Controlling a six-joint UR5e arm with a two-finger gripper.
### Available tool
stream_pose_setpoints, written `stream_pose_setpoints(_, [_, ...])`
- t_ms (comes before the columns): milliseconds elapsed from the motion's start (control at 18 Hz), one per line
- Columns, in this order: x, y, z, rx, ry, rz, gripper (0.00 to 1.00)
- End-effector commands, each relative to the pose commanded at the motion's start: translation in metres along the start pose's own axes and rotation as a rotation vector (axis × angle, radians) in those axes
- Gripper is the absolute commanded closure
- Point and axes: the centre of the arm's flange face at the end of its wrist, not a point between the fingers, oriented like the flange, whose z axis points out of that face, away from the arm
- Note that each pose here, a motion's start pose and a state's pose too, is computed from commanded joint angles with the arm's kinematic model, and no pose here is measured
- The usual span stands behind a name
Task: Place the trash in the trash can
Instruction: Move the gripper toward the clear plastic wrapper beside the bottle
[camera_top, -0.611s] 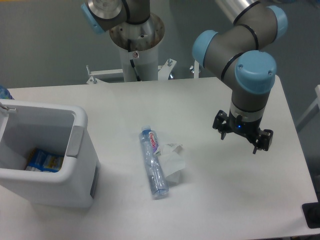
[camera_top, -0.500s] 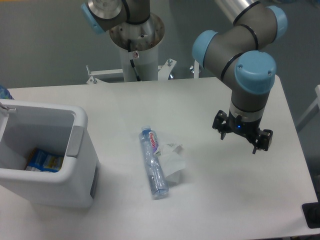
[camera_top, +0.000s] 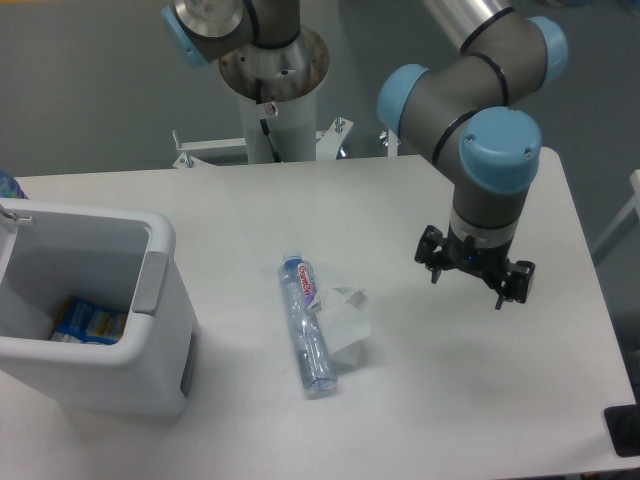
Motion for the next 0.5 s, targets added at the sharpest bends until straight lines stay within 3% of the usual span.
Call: stream_pose_setpoints(500, [0.048,-0.015,0.028,0.043,-0.045,-0.031,0.00])
